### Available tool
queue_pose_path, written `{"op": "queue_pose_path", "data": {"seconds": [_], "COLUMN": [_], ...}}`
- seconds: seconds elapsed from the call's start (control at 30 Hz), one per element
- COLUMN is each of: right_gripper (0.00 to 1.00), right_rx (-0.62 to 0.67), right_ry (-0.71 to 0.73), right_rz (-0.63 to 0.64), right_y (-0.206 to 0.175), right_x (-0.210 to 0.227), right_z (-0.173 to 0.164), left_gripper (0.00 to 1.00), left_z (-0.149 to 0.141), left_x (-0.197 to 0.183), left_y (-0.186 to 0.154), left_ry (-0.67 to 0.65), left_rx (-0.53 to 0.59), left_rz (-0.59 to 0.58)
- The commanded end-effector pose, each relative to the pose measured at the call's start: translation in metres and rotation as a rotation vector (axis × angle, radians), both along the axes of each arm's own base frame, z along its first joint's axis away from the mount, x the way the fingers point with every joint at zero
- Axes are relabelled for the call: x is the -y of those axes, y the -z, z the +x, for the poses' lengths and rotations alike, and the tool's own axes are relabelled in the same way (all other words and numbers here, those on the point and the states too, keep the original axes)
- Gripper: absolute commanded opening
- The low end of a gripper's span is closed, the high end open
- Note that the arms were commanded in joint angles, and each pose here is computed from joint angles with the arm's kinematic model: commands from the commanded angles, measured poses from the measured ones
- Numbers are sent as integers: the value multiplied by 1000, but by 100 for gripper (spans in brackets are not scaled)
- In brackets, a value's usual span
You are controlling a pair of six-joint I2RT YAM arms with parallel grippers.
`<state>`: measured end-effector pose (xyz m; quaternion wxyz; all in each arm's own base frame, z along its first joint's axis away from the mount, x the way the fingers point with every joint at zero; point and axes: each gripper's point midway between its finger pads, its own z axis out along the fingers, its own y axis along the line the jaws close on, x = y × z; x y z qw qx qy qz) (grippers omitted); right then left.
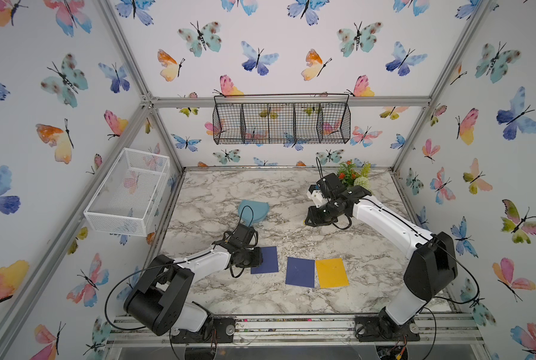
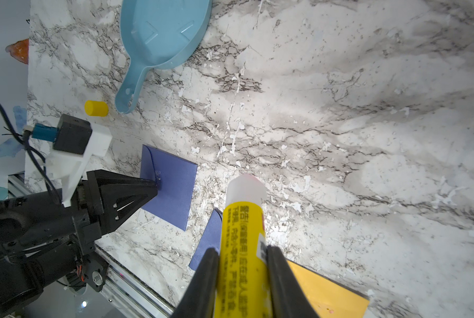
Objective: Seal the envelope with a glue stick
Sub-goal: Seal the envelope at the center of the board.
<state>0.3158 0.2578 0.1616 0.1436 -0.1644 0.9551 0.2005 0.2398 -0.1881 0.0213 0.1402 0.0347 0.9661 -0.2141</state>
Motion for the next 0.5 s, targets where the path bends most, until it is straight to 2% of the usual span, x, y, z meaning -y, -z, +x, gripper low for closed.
{"op": "queue_pose_path", "data": {"seconds": [0.0, 0.2, 0.47], "right_gripper": [2, 2, 2], "right_rx": [-12, -8, -11], "right_ry": [-3, -4, -5], "right_rz": [7, 6, 8], "right_y": [-2, -3, -3], "right_x": [2, 2, 2], "right_z": [-4, -3, -3], "left_gripper": [19, 19, 12], "left_z": [4, 15, 8], "left_x": [-7, -3, -11], "left_y": [-14, -44, -23], "left_ry": [3, 5, 24], "left_rx": [19, 77, 46], "left_rz": [56, 40, 126]}}
